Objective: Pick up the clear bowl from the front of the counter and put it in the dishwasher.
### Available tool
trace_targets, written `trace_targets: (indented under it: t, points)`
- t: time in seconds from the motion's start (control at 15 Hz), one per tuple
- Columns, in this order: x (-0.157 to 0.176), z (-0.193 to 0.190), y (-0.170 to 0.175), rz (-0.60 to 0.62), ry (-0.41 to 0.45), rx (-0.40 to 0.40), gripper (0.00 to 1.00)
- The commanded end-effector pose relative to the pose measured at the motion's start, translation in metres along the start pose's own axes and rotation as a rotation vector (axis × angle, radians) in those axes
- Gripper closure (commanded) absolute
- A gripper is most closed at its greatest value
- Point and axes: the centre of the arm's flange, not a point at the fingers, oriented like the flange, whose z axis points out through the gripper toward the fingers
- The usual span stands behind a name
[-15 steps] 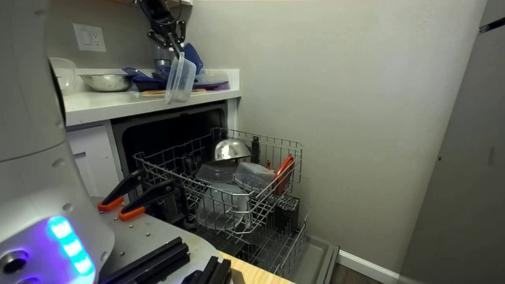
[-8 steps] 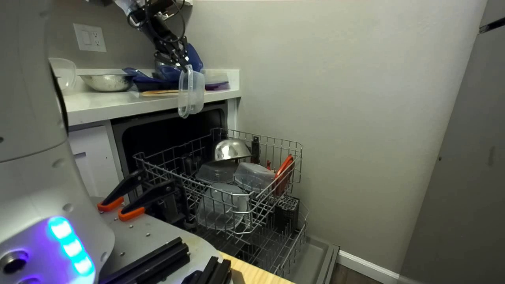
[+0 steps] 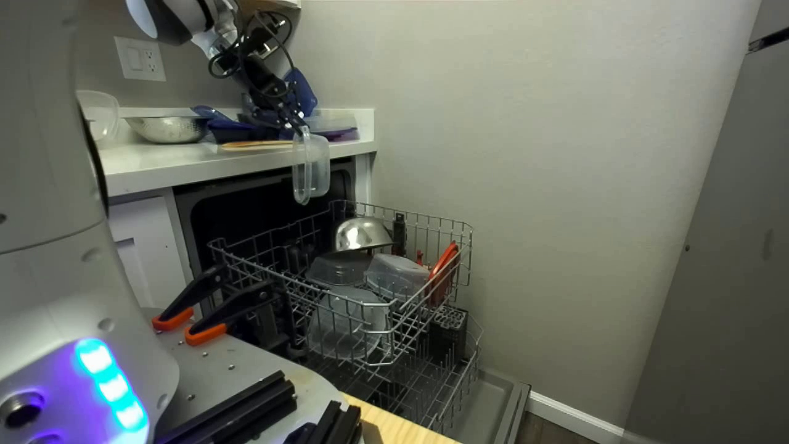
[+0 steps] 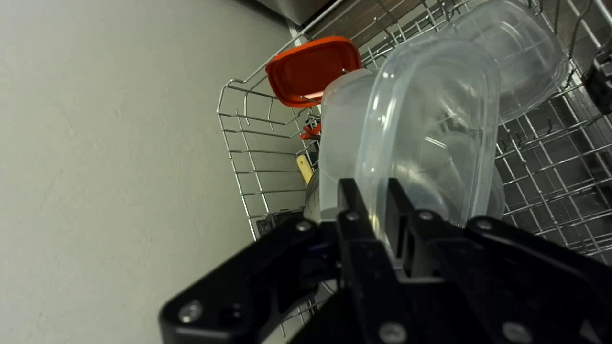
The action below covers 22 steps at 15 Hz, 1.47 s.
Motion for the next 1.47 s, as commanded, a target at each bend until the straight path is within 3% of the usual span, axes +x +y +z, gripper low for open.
trace_targets:
  t: [0.0, 0.27, 0.6, 1.0, 1.27, 1.4]
  points:
    - [0.01, 0.018, -0.027, 0.02, 0.025, -0.026, 0.96]
    - [0.022, 0.033, -0.047, 0.02, 0.046, -0.041, 0.96]
    - [0.021, 0.037, -0.041, 0.008, 0.079, -0.016, 0.96]
    - [0.016, 0.038, -0.042, -0.138, 0.099, -0.03, 0.96]
    - [0.012, 0.038, -0.038, -0.266, 0.106, -0.094, 0.96]
    - [0.012, 0.03, -0.03, -0.272, 0.144, -0.048, 0.96]
